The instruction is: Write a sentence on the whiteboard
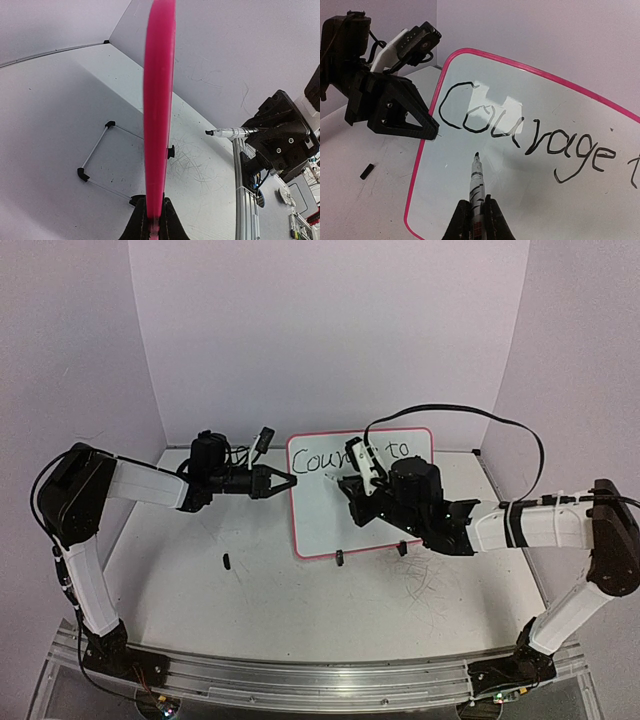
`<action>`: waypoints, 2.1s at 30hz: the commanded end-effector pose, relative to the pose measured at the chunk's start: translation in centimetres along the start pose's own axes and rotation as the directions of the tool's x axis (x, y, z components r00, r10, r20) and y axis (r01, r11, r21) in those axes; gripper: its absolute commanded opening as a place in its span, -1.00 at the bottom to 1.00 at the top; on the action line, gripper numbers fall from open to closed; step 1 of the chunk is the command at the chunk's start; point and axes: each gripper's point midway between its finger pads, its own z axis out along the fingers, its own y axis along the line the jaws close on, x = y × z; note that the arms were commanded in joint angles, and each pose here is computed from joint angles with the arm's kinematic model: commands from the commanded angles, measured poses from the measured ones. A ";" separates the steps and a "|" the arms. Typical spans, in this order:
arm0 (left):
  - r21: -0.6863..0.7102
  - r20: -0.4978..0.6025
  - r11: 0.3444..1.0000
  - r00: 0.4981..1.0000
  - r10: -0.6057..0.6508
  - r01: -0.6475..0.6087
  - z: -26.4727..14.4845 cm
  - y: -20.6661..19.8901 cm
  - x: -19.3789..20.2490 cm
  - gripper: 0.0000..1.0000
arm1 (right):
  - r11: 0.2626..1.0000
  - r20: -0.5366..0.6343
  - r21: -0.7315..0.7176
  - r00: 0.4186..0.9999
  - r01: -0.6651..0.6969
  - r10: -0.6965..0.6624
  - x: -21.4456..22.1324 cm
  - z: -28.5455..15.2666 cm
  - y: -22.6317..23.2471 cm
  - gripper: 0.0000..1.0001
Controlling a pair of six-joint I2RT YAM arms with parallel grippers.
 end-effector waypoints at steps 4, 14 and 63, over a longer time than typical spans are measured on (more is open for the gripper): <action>0.035 0.033 0.997 0.997 0.074 -0.075 -0.6 -2.3 -1.9 -1.00 | 0.999 0.075 -0.017 0.997 0.038 -0.036 -2.8 -0.7 0.3 -1.00; 0.036 0.036 0.996 0.996 0.079 -0.080 -0.7 -2.5 -2.1 -1.00 | 0.988 0.025 -0.100 0.993 0.119 -0.117 -0.9 1.1 3.3 -1.00; 0.053 0.032 0.995 0.996 0.080 -0.082 -0.6 -2.8 -2.1 -1.00 | 0.988 -0.024 -0.029 0.988 0.151 -0.152 1.0 3.3 3.4 -1.00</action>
